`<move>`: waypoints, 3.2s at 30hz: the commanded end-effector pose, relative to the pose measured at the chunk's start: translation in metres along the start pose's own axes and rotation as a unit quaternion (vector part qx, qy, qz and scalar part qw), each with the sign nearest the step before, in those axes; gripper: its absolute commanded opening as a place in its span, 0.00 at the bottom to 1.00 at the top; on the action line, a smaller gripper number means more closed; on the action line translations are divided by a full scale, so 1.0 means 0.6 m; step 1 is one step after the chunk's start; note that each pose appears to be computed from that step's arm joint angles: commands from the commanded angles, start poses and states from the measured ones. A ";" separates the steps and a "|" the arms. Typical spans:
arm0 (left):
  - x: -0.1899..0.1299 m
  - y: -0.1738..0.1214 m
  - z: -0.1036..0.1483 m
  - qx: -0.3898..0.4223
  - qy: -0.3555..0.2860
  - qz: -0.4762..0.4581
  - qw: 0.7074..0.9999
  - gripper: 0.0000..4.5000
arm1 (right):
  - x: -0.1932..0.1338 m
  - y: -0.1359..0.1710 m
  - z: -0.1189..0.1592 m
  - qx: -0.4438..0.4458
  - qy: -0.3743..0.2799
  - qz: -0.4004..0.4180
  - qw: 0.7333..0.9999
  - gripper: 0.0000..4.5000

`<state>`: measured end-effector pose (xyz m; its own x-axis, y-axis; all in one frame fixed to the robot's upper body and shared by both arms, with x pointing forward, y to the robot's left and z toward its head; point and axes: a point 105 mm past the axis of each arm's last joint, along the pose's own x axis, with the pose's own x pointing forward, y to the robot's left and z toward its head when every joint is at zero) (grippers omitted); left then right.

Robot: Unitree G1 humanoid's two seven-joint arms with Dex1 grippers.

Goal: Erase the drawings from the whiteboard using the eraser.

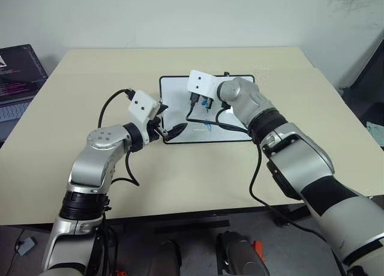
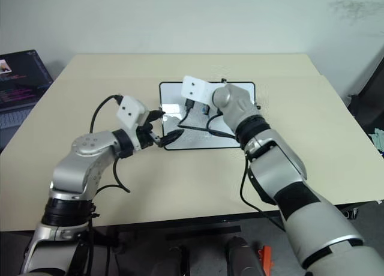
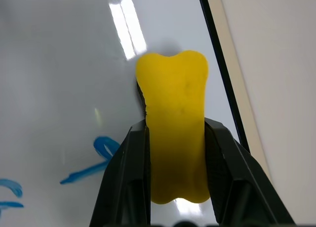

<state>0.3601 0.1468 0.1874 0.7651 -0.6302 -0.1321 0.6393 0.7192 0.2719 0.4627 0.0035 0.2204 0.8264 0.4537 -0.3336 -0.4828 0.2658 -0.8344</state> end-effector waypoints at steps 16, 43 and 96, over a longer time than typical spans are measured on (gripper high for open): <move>-0.001 0.001 0.024 0.019 -0.027 -0.002 0.999 1.00 | -0.097 -0.073 -0.070 0.155 -0.084 0.023 0.984 0.24; -0.059 0.012 0.027 0.062 0.018 -0.055 0.996 1.00 | -0.205 -0.056 -0.168 0.041 0.006 0.020 0.999 0.24; -0.048 0.004 0.044 0.068 -0.002 -0.060 0.996 1.00 | -0.193 -0.074 -0.096 0.088 -0.098 -0.011 0.991 0.24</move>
<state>0.3421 0.1642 0.2037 0.6949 -0.6885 -0.2074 0.7101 0.6116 0.3489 0.4083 -0.1126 0.2589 0.7717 0.5876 -0.2434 -0.5460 0.4159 -0.7272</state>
